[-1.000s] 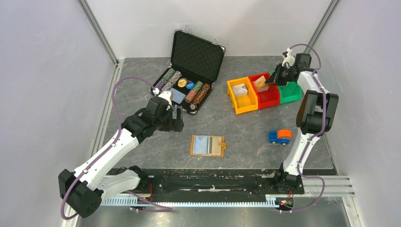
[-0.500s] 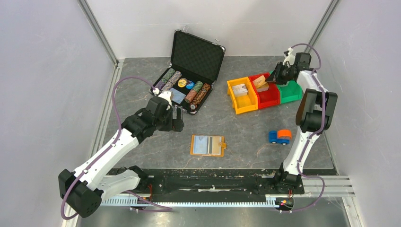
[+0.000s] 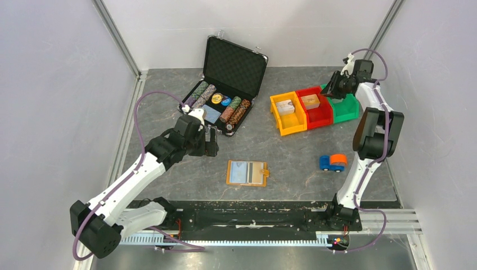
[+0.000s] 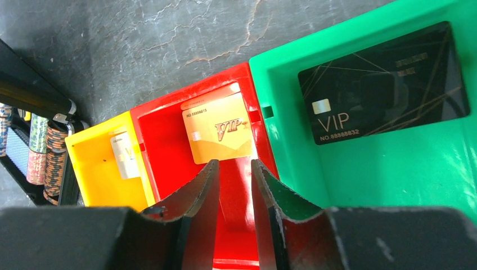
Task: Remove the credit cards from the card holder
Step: Place the credit card in the storage box, then remove the credit card from the card holder.
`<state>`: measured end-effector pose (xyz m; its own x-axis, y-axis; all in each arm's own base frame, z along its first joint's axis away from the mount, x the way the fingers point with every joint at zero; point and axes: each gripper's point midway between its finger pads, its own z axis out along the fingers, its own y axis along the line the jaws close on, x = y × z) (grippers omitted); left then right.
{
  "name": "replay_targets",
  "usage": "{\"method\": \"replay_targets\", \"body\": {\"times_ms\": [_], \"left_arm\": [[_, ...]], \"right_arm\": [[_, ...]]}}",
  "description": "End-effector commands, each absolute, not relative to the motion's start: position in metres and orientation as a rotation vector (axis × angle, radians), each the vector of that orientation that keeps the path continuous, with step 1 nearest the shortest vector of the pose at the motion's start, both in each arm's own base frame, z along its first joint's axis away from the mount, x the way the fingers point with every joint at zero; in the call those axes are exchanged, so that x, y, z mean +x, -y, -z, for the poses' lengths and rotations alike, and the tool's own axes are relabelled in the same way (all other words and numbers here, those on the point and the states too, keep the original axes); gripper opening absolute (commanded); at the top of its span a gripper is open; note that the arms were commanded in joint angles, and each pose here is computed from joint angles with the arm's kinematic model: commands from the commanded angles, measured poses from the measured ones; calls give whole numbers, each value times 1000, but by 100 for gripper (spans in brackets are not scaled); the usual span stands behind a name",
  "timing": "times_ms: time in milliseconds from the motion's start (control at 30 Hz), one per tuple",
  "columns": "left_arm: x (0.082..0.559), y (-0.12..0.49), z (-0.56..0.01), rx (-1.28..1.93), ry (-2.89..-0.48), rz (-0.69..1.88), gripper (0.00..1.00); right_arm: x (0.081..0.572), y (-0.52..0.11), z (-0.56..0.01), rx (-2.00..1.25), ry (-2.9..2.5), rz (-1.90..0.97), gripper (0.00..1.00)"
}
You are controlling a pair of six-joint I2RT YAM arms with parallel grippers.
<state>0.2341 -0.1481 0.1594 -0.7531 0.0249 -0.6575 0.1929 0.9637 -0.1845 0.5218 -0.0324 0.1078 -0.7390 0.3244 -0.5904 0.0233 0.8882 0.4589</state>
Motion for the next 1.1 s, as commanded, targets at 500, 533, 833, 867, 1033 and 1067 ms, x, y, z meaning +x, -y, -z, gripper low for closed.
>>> {"method": "replay_targets", "body": {"times_ms": [500,533,833,867,1033,1067], "left_arm": [[220,196,-127,90,-2527,645,95],[218,197,-124,80,-2536,658,94],[225,166,-122,-40,-2508,454,95],[227,160,-125,-51,-2493,418,95],[233,126,-153,-116,-2375,260,96],[233,120,-160,-126,-2344,241,97]], "right_arm": [[423,-121,-187,6,-2236,-511,36],[413,-134,-183,2,-2236,-536,37],[313,-223,-130,-62,-2276,-640,45],[303,-231,-127,-71,-2283,-640,47],[265,-263,-114,-100,-2289,-575,55],[260,-266,-110,-97,-2292,-550,57]]}}
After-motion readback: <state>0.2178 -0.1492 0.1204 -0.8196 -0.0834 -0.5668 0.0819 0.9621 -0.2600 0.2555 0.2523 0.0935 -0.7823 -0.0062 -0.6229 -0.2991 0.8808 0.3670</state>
